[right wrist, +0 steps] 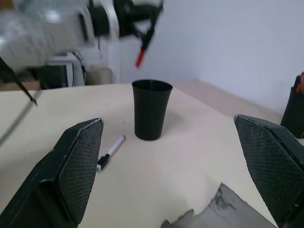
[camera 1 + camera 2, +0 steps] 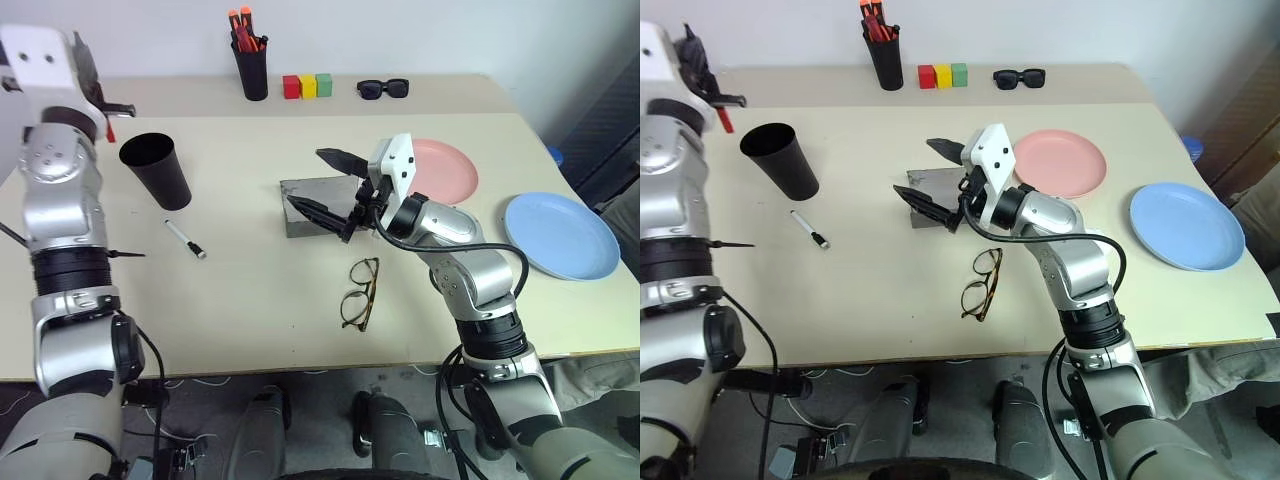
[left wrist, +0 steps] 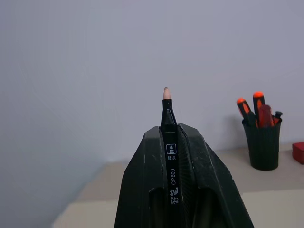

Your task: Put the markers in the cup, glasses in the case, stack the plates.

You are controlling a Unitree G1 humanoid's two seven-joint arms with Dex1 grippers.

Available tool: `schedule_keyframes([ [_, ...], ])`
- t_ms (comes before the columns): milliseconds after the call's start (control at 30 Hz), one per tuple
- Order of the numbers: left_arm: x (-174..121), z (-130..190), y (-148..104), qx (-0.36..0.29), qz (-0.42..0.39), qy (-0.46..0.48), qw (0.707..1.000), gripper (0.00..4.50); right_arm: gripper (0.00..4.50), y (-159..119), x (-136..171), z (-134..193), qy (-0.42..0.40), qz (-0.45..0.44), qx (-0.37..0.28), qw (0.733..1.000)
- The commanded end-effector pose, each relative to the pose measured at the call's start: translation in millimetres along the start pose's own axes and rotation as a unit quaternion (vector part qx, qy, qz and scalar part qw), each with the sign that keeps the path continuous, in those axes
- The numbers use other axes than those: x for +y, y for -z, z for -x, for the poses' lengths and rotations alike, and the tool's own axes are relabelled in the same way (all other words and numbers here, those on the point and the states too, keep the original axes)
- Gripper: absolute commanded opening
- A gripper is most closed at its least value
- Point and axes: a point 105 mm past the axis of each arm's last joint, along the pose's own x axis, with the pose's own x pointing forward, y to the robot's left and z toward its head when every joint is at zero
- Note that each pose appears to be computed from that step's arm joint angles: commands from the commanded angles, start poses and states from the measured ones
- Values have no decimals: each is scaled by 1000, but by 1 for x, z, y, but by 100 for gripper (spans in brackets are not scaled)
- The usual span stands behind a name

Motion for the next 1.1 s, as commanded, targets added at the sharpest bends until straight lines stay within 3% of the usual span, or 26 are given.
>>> schedule_keyframes([
  [33, 0, -5, -19, -53, 17, -12, 998, 10, 450, -14, 11, -3, -16, 11, -25, 999],
  [400, -22, 0, 4, -52, 47, -2, 998, 10, 450, -12, 19, -3, -24, 3, -23, 999],
  [500, -21, 1, 6, -49, 51, -8, 997, 119, 450, -12, 20, -3, -25, 2, -22, 999],
  [633, -20, 2, 6, -50, 48, -17, 997, 317, 450, -12, 21, -5, -30, -1, -23, 999],
  [833, -13, 3, 4, -49, 77, -40, 995, 317, 450, -11, 23, -6, -35, -2, -24, 999],
  [967, -6, 7, -13, -32, 137, -81, 987, 317, 450, -11, 22, -3, -44, 3, -18, 999],
  [1100, 5, 28, -16, 20, 120, -125, 985, 317, 450, -6, 25, 12, -87, 7, 16, 996],
])
